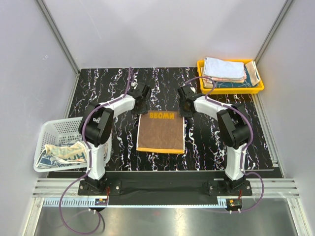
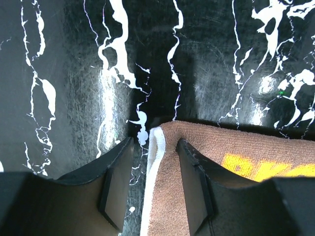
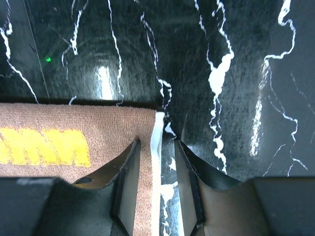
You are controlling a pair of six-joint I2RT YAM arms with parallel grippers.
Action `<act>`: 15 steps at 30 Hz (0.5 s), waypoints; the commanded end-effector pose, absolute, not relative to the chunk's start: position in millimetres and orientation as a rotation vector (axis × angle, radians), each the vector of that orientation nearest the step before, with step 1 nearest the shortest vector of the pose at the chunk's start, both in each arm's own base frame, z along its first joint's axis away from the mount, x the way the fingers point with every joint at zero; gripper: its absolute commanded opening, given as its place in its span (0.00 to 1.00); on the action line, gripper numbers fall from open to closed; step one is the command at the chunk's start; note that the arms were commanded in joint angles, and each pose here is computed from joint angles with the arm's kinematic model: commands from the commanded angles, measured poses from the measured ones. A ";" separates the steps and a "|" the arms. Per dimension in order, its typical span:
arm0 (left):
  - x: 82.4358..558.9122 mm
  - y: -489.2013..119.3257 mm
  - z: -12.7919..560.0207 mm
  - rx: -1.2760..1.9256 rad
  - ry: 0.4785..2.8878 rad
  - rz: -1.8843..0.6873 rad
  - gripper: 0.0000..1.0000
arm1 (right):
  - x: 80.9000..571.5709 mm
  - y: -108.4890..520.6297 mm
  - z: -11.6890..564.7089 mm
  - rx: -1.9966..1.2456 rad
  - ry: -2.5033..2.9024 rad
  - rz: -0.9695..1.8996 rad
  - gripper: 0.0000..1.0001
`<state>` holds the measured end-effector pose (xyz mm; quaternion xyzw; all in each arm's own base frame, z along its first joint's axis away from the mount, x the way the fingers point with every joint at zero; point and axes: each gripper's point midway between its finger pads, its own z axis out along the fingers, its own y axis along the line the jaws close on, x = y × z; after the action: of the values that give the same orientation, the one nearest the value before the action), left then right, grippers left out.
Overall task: Fold and stack the towels
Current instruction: Fold the towel
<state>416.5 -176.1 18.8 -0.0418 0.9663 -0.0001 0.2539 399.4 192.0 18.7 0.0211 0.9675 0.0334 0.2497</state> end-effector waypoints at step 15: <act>431.9 -193.1 49.1 -0.137 2.509 -0.244 0.50 | 433.4 192.3 48.4 0.093 2.502 0.200 0.42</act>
<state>416.2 -183.3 22.6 -0.0455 0.9612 -0.0543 0.2665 417.0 184.9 23.6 0.0373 0.9608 0.0491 0.2702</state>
